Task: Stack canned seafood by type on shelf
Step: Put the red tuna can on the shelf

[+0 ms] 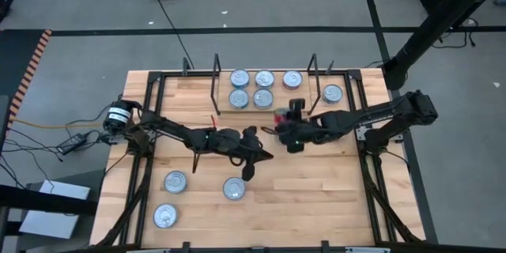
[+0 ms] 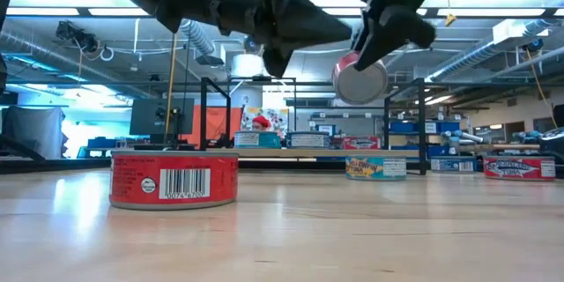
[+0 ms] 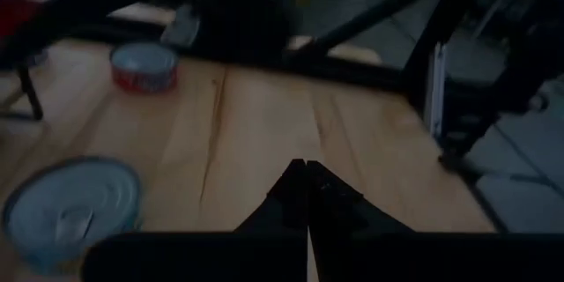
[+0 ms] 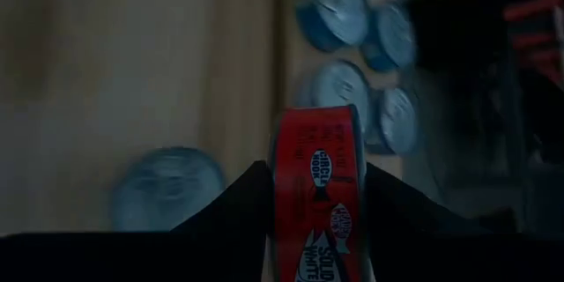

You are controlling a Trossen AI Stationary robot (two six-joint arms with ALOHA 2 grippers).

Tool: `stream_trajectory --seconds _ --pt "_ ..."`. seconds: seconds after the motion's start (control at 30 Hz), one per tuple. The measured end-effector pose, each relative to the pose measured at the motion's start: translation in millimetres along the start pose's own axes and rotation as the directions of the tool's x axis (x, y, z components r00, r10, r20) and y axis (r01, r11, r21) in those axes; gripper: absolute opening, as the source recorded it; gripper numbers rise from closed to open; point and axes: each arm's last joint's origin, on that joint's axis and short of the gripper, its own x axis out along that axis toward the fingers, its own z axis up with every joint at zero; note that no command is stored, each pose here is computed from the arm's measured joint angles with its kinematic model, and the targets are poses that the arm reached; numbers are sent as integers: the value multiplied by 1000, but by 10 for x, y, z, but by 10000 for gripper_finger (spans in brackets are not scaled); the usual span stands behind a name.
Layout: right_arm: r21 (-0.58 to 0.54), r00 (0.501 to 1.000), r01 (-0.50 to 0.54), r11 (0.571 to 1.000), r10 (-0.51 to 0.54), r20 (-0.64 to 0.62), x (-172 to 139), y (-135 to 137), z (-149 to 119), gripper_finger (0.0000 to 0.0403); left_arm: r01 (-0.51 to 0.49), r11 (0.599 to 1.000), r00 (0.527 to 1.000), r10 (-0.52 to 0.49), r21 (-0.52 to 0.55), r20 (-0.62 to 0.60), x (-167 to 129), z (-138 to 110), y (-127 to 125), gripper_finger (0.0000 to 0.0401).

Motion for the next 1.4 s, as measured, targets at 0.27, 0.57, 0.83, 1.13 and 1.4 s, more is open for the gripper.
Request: stream_trajectory --seconds 0.27,0.57,0.83,1.13,1.4 --pt "73 989 98 993 -89 -120 397 -259 -224 145 18 1000 999 -19 21 35 -1 36 -11 1" --pt "95 979 129 987 -111 -169 742 -266 -535 145 4 1000 1000 -4 25 -13 0 -10 14 0" --pt "140 979 109 984 -82 -189 858 -352 -656 145 22 1000 1000 -22 14 -19 0 -12 12 0" --pt "204 980 76 976 -35 -197 933 -452 -744 158 26 1000 999 -26 4 -24 0 -17 12 0" --pt "268 986 4 963 41 -164 964 -484 -767 189 26 1000 999 -26 -5 -25 1 -18 12 0"
